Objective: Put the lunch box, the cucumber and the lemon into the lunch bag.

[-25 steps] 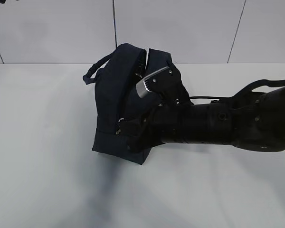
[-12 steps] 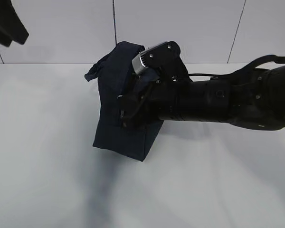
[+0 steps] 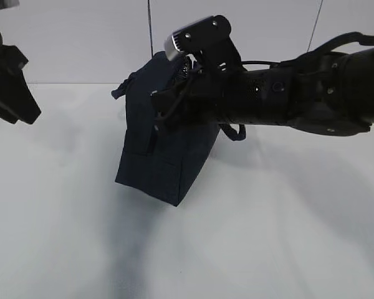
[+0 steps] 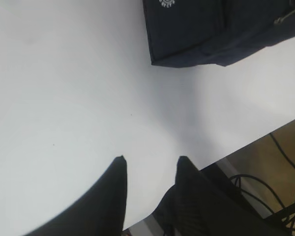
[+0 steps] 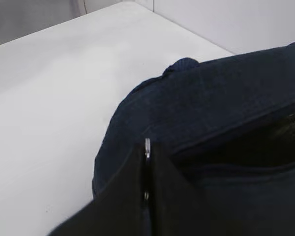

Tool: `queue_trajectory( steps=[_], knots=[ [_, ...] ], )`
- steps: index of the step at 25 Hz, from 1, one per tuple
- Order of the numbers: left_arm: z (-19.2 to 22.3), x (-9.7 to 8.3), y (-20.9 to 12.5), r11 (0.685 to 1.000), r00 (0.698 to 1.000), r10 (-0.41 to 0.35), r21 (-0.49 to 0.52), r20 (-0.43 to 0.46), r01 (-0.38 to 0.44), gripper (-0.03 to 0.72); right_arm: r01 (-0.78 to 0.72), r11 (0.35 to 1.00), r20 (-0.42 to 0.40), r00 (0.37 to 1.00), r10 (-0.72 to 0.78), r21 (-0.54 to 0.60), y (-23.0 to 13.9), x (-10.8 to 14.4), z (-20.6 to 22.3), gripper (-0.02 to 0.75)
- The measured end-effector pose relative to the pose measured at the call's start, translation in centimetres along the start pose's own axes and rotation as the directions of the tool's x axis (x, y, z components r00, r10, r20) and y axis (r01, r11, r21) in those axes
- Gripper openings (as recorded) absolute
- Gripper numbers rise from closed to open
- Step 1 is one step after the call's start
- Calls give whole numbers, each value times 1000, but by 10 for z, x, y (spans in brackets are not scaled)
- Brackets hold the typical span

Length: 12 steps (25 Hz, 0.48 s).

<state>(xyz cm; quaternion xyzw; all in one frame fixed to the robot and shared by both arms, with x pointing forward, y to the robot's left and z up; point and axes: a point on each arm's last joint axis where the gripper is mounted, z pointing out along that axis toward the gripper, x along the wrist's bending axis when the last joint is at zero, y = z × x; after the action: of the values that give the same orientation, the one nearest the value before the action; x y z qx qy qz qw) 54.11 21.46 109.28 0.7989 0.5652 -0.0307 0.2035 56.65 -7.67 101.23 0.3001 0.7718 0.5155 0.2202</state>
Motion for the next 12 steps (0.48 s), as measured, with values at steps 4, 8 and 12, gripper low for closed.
queue_trajectory(
  steps=[4,8,12],
  knots=[
    [16,4,-2,996,997,75,-42,8,-75,239,11,1000,8,1000,-11,-3,4,-1,0,0],
    [34,7,-5,986,992,128,-109,22,-125,239,14,1000,11,1000,-14,-4,5,-2,0,0],
    [51,8,-8,960,977,213,-192,33,-203,239,15,1000,14,1000,-15,-8,7,-2,-1,0]
  ],
)
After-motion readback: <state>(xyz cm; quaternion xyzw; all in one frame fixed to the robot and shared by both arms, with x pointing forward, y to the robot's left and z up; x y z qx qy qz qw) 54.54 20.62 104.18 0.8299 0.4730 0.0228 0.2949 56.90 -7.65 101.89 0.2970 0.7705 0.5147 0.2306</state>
